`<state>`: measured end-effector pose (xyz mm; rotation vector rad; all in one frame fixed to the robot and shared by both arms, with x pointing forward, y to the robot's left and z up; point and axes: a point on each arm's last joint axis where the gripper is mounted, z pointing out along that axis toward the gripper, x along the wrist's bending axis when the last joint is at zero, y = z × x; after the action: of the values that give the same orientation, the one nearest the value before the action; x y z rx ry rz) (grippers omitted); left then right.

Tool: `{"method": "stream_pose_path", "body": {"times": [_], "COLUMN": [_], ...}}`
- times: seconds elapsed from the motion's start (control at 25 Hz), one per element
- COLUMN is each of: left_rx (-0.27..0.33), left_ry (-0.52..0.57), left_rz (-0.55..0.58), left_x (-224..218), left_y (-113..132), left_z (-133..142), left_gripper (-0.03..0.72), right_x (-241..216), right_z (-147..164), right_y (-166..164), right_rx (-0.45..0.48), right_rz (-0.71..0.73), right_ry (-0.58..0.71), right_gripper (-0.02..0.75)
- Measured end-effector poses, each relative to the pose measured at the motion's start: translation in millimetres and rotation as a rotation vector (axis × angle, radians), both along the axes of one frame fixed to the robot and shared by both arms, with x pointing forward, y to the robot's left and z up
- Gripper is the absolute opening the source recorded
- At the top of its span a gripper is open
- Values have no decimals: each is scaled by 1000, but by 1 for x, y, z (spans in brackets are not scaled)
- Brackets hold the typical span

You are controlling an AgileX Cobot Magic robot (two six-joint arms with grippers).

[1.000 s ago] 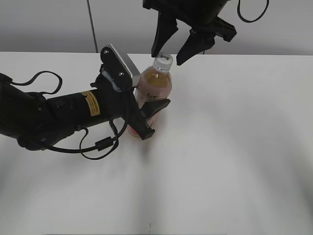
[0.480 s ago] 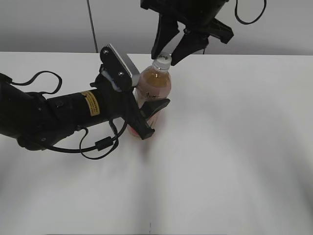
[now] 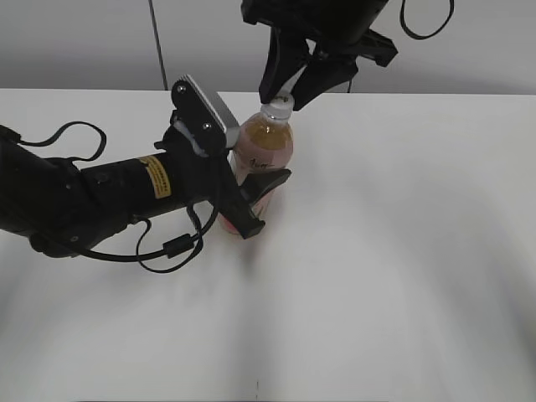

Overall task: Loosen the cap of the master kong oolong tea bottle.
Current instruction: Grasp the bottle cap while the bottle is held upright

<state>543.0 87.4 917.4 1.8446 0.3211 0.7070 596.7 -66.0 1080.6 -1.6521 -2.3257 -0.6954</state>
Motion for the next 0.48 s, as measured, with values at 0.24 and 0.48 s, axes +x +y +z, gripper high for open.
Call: {"method": "stream_pose_path", "body": {"times": [0.24, 0.48], "left_rx": [1, 2], "left_ry": [0, 0], "left_rz": [-1, -2], "left_x": [0, 0], "left_y": [0, 0], "left_z": [0, 0], "left_gripper": [437, 437], "right_x": [0, 1], "right_z": [0, -1], "right_y": [-1, -2], "right_rx": [-29, -89], "right_rz": [176, 386], "right_ry": [-102, -228], "right_gripper": [272, 272]}}
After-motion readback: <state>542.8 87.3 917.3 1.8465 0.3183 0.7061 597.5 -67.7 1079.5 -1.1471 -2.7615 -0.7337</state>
